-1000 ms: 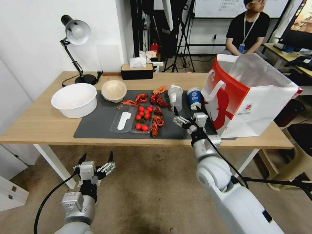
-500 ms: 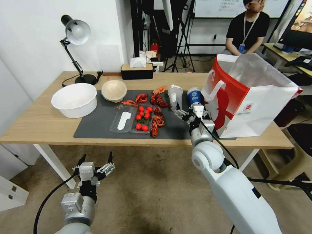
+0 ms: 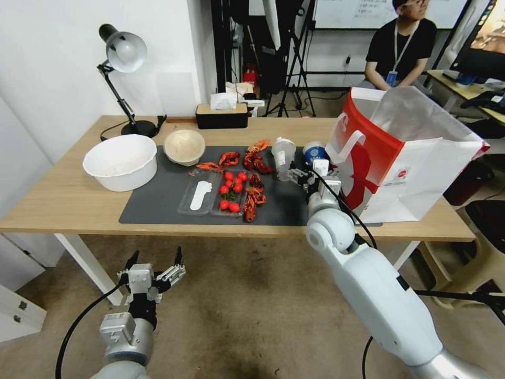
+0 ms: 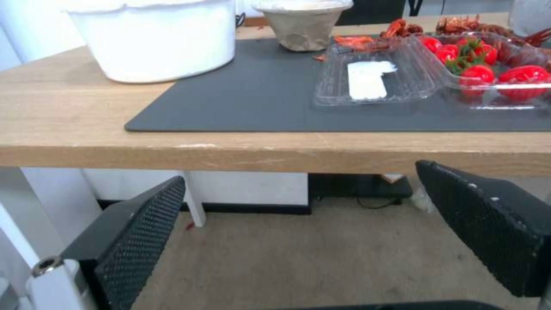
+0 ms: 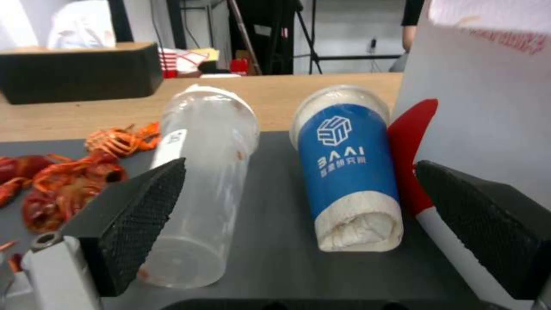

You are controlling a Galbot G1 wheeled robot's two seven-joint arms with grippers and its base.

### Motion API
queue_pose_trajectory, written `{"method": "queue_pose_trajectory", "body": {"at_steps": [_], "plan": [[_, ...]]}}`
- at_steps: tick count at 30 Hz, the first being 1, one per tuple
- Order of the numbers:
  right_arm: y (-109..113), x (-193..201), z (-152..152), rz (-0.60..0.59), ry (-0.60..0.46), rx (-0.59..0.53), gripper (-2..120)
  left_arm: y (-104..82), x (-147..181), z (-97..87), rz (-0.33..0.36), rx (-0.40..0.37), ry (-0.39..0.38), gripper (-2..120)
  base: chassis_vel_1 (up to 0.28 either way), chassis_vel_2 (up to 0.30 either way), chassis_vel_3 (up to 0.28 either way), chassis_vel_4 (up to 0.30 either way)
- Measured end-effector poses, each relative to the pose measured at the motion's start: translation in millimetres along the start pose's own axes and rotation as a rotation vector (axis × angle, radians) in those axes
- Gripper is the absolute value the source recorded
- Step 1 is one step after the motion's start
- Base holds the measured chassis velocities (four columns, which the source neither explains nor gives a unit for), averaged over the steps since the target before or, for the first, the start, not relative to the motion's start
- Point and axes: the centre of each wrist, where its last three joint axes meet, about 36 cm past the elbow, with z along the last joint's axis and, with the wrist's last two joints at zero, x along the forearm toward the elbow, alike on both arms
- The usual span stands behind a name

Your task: Pick up the trash from the table and place it into the takeout bag.

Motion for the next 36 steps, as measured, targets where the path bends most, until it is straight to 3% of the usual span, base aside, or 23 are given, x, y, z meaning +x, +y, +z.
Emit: {"method": "queue_pose_trajectory", "body": {"at_steps": [21, 36], "plan": [[6.5, -34.4, -12.1, 0.119, 0.119, -0.012, 100, 0.6, -0.2, 1.8, 0.000, -0.003, 0.003, 100, 0.000, 0.000, 0.000, 0.000], [14.0, -51.0, -10.5, 0.100, 0.166, -0.009, 100, 1.1, -1.2, 1.0, 0.002, -0.005, -0.005, 100, 0.000, 0.000, 0.000, 0.000]]}}
